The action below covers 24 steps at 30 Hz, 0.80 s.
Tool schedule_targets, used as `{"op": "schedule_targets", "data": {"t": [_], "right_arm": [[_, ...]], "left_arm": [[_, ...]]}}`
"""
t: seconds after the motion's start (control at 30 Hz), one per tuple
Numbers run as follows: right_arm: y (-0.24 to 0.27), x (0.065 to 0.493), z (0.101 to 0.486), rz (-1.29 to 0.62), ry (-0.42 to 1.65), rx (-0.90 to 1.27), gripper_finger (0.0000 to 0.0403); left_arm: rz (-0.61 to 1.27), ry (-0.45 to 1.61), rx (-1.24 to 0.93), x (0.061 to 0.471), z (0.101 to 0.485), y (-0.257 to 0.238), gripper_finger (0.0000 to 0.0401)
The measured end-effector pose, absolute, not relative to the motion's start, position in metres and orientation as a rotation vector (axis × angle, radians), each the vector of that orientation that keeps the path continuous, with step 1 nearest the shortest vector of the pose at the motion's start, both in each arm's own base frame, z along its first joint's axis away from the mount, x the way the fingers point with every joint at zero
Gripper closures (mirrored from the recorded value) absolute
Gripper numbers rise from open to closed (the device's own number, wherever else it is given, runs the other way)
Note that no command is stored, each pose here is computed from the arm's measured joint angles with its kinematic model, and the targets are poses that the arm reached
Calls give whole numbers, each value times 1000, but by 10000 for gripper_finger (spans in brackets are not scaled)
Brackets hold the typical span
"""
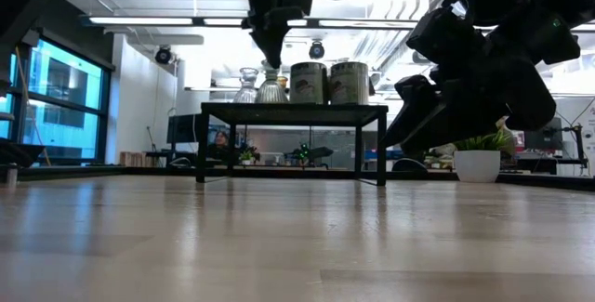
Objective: Pick & Place candle stick holders
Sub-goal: Put the green glass candlestick on the shelf aligned with the other candlesticks, then return to Home Position
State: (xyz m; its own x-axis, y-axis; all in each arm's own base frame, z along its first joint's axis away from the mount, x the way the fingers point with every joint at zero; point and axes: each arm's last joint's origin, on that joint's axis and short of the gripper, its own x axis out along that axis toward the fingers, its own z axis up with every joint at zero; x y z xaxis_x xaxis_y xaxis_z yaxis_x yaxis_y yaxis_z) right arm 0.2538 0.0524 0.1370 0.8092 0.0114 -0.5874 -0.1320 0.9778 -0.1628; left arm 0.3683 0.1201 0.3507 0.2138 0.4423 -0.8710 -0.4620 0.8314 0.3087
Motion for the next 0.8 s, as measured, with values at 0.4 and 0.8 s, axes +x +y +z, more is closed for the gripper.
{"op": "schedule_targets", "data": {"t": [0.4,0.8], "right_arm": [[53,254,137,95,626,-194,176],[53,253,136,95,634,-193,176]], "left_arm": [[623,1206,-15,369,349,120,317],[646,1169,23,370,360,121,216]]}}
